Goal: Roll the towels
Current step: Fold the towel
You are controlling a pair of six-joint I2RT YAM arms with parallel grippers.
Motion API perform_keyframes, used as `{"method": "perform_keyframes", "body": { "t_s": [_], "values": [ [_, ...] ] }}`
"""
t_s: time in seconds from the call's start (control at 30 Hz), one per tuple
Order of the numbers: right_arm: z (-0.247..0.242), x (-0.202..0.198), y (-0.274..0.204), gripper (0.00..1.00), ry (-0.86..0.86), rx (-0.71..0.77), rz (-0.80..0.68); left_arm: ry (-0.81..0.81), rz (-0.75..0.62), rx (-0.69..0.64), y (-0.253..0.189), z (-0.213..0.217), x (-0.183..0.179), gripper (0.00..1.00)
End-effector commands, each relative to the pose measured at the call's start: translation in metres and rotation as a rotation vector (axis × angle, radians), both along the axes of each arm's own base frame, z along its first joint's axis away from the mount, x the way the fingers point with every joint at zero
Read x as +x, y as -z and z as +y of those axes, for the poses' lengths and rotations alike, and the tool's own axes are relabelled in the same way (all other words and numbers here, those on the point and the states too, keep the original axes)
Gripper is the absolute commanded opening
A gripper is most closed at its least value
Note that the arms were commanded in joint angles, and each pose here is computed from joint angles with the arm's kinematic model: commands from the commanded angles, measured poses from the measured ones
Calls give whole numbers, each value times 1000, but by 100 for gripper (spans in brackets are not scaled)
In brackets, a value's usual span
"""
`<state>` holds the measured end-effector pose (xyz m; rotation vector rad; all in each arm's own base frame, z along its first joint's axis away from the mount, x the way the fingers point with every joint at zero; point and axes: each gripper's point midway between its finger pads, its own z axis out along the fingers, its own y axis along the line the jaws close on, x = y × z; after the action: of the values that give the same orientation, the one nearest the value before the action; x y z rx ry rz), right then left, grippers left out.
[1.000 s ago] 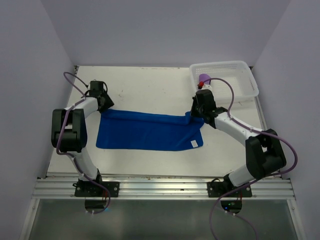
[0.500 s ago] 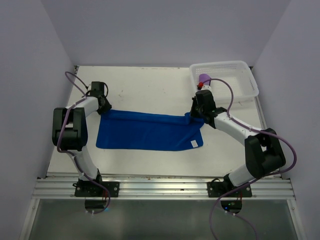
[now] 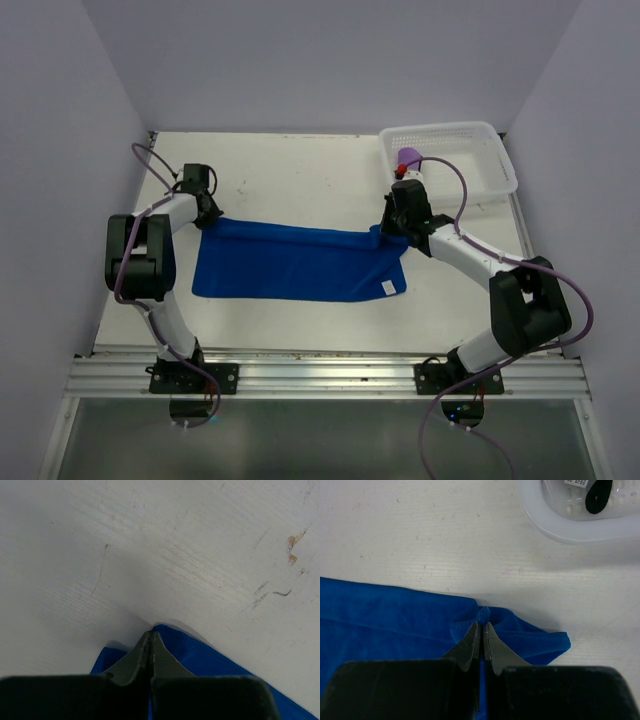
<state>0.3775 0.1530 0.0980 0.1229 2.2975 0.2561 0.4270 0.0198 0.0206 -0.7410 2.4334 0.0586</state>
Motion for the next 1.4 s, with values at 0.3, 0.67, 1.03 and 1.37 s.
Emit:
{"method": "perform_keyframes", "body": {
  "t_s": [0.3, 0.67, 1.03, 1.37],
  "values": [
    [2, 9, -27, 0, 1, 28, -67, -5, -151, 40, -54, 6, 17, 0],
    [1, 5, -33, 0, -1, 30, -73, 25, -122, 19, -51, 0, 10, 17],
    [2, 4, -27, 0, -4, 37, -61, 68, -73, -28, -22, -17, -12, 38],
    [2, 3, -21, 0, -4, 34, -53, 72, -43, 0, -13, -19, -16, 37]
  ]
}}
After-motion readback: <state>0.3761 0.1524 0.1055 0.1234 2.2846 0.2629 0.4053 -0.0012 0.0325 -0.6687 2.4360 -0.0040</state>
